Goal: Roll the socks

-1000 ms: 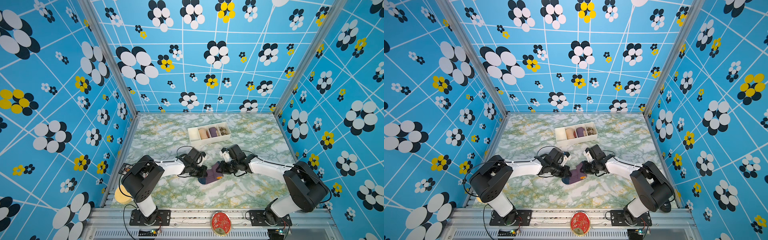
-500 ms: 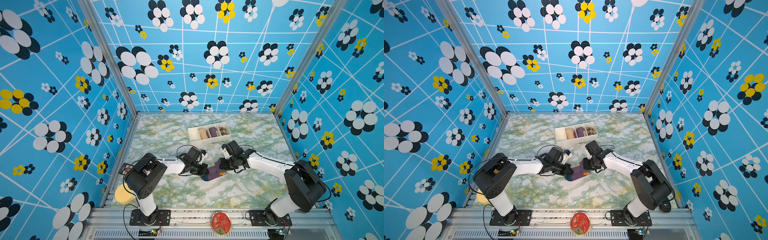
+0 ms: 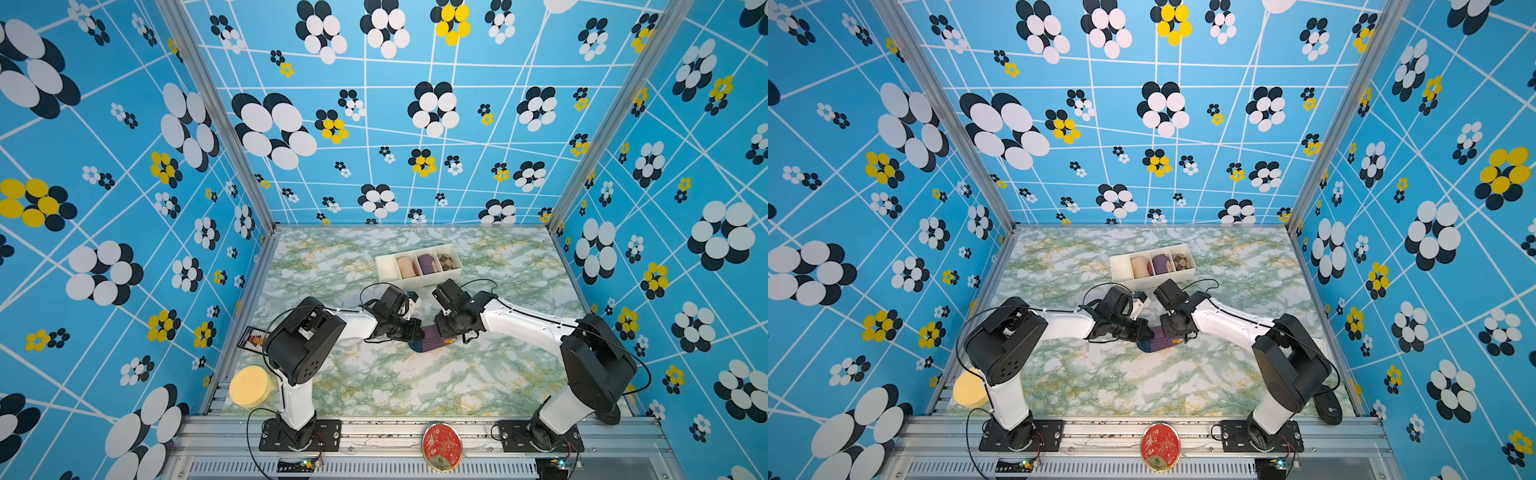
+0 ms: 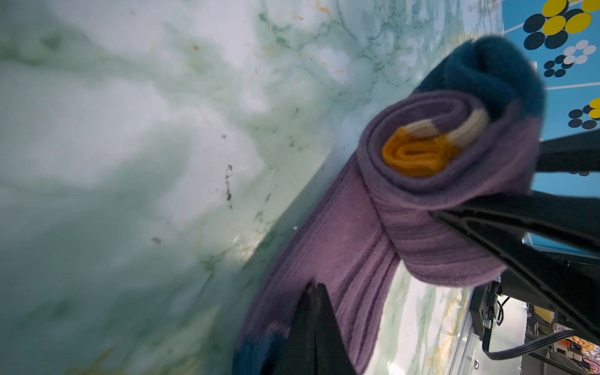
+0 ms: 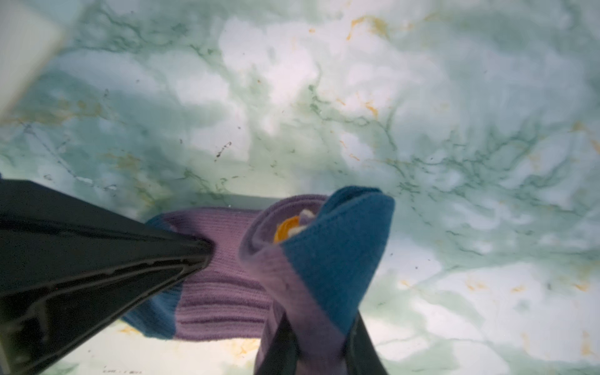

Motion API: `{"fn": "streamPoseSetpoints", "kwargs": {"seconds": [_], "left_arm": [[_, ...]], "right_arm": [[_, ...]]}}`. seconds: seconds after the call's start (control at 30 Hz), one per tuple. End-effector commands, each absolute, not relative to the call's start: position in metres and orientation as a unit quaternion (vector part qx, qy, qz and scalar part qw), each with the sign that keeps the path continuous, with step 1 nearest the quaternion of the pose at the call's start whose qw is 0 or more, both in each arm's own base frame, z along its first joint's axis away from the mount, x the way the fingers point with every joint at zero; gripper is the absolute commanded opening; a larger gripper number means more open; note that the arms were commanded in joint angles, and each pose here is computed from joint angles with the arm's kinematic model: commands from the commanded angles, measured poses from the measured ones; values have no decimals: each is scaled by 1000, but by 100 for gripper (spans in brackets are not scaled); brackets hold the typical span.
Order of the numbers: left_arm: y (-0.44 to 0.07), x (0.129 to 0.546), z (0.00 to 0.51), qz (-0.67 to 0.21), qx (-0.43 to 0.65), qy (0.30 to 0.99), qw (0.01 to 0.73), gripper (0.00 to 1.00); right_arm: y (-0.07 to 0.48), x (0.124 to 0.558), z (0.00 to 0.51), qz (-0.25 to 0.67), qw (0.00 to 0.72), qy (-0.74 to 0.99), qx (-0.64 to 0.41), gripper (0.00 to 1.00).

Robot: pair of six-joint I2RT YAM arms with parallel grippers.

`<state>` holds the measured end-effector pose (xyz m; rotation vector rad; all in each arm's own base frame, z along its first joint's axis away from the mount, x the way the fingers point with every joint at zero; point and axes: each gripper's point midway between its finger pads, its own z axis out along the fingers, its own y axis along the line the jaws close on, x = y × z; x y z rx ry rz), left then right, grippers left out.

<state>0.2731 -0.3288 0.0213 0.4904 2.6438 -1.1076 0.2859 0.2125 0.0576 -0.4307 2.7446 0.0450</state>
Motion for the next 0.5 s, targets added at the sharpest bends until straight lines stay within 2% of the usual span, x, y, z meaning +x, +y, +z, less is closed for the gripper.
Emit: {"fn": "streamPoseSetpoints", "kwargs": {"seconds": [0.0, 0.23, 0.47], "left_arm": [[-295, 267, -19, -303, 138, 940, 72, 0], [-302, 272, 7, -343, 131, 926, 90, 0], [-283, 275, 57, -370, 121, 912, 131, 0]], "right_arm": [[186, 287, 57, -73, 169, 970, -162, 6], [192, 287, 49, -123, 154, 962, -187, 6], [195, 288, 54, -177, 163, 949, -203, 6]]}}
